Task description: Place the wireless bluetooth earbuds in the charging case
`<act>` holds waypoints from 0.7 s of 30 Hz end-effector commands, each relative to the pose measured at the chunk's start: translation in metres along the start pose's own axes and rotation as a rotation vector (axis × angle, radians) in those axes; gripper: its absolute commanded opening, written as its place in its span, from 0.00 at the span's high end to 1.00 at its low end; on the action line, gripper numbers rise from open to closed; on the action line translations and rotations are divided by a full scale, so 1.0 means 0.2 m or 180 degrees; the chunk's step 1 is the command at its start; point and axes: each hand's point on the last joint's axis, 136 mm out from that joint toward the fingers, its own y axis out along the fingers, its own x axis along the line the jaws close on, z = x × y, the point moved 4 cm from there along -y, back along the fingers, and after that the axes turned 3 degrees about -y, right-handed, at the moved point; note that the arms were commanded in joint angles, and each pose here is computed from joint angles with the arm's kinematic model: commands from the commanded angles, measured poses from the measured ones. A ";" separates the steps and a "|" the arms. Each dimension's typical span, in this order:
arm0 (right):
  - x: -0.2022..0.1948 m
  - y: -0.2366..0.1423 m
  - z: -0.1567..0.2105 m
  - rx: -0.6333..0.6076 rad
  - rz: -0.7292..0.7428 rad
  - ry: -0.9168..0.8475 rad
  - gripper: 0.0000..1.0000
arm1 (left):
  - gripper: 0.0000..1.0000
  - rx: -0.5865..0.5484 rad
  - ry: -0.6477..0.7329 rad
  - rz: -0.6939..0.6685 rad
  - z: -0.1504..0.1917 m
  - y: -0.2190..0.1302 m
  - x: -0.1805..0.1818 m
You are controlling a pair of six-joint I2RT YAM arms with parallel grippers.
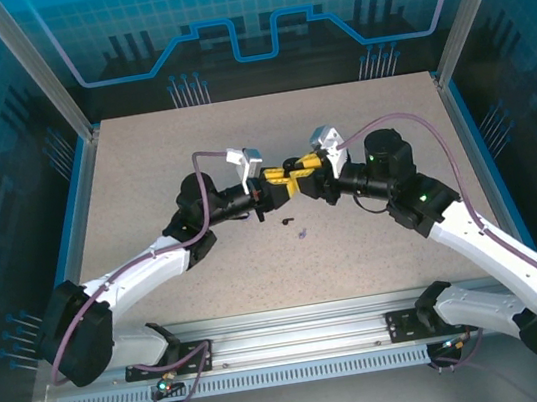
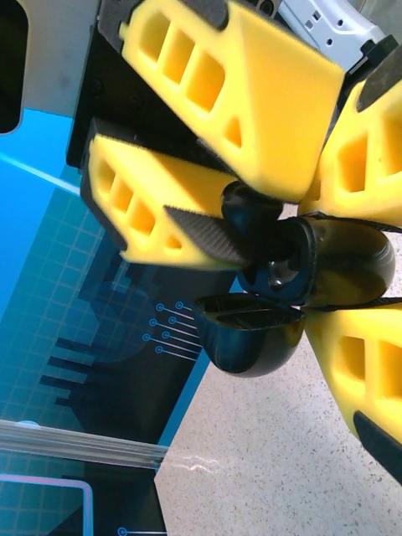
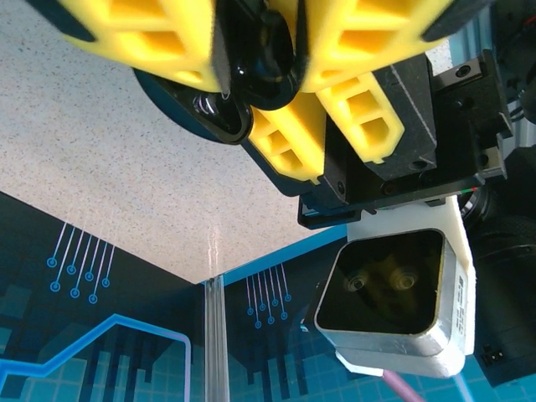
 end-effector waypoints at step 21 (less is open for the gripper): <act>0.03 -0.08 -0.17 -0.0107 0.0076 0.0050 0.38 | 1.00 0.0000 0.0283 0.0144 -0.07 0.03 -0.09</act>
